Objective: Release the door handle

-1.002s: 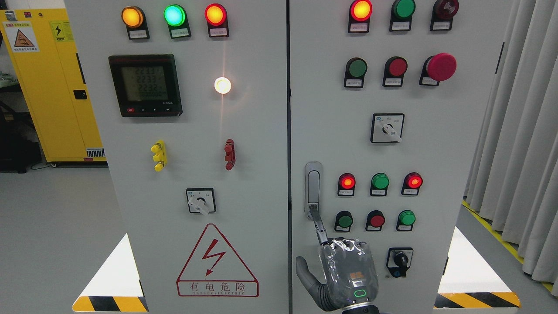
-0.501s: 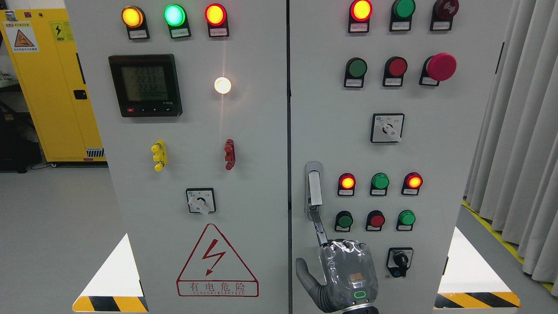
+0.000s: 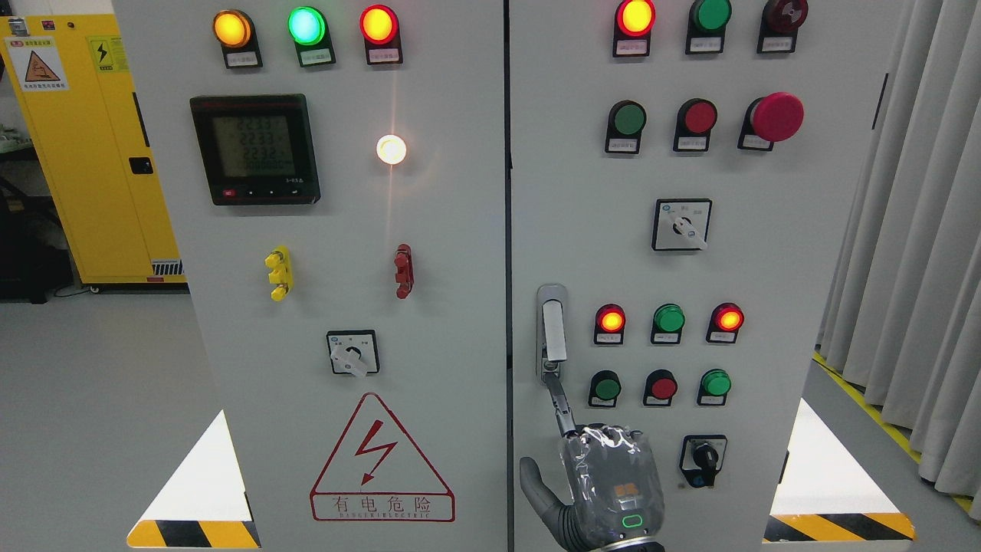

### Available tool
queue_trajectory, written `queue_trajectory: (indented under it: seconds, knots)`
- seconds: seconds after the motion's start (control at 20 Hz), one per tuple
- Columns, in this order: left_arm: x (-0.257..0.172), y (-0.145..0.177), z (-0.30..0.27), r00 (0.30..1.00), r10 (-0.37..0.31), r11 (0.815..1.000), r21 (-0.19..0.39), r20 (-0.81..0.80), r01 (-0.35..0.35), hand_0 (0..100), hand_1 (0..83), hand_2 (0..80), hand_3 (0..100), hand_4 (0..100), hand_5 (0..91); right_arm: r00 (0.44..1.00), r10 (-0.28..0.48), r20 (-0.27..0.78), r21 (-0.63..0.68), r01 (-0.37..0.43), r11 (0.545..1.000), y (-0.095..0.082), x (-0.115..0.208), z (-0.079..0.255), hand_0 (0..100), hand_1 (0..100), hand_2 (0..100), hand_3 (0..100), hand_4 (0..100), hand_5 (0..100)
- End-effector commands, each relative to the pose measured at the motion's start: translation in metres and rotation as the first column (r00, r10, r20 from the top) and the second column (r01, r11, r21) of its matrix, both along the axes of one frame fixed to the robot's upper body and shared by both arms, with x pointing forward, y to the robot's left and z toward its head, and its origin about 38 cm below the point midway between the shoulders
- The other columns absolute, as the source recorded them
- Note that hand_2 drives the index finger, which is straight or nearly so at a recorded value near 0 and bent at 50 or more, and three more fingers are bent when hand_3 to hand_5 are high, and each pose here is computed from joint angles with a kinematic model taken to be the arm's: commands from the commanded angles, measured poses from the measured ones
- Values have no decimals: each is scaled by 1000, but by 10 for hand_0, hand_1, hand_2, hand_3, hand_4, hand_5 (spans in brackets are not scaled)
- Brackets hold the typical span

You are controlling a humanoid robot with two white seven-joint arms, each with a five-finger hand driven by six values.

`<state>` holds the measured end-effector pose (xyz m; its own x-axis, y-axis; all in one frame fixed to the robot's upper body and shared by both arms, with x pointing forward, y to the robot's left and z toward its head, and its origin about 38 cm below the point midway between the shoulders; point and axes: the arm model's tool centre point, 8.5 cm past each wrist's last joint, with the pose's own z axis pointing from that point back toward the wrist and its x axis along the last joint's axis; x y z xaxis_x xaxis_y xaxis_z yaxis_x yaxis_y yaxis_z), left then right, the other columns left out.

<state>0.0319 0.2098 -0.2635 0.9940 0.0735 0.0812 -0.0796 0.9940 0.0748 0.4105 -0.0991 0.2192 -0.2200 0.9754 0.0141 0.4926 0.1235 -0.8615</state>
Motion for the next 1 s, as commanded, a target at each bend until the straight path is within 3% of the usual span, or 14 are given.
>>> queue_trajectory:
  seconds: [0.0, 0.5, 0.6, 0.65, 0.7, 0.75, 0.8, 0.95]
  knots:
    - [4, 0, 0, 1000, 0, 1000, -1, 12, 0, 120, 556, 0, 0, 0, 0, 1000, 4, 28, 8, -4, 1000, 0, -4, 5, 471, 347, 0, 994, 995, 1000]
    - [4, 0, 0, 1000, 0, 1000, -1, 12, 0, 120, 556, 0, 0, 0, 0, 997, 14, 81, 19, -15, 1000, -1, -9, 15, 468, 348, 0, 924, 950, 1000]
    - [4, 0, 0, 1000, 0, 1000, -1, 12, 0, 120, 556, 0, 0, 0, 0, 996, 10, 93, 26, -12, 1000, -3, -11, 20, 468, 349, 43, 888, 934, 1000]
    - [4, 0, 0, 1000, 0, 1000, -1, 12, 0, 120, 556, 0, 0, 0, 0, 996, 7, 92, 29, -10, 1000, -4, -11, 20, 470, 349, 129, 841, 904, 988]
    - [4, 0, 0, 1000, 0, 1000, -1, 12, 0, 120, 556, 0, 0, 0, 0, 996, 5, 93, 32, -8, 999, -5, -13, 20, 483, 352, 187, 795, 870, 906]
    - [4, 0, 0, 1000, 0, 1000, -1, 12, 0, 120, 556, 0, 0, 0, 0, 995, 9, 97, 48, -14, 999, -6, -15, 22, 504, 358, 193, 777, 866, 893]
    - [4, 0, 0, 1000, 0, 1000, -1, 12, 0, 120, 556, 0, 0, 0, 0, 995, 16, 99, 66, -22, 998, -7, -16, 25, 576, 374, 235, 731, 822, 813]
    - [4, 0, 0, 1000, 0, 1000, -1, 12, 0, 120, 556, 0, 0, 0, 0, 994, 14, 105, 86, -23, 996, -11, -18, 30, 708, 371, 365, 728, 789, 737]
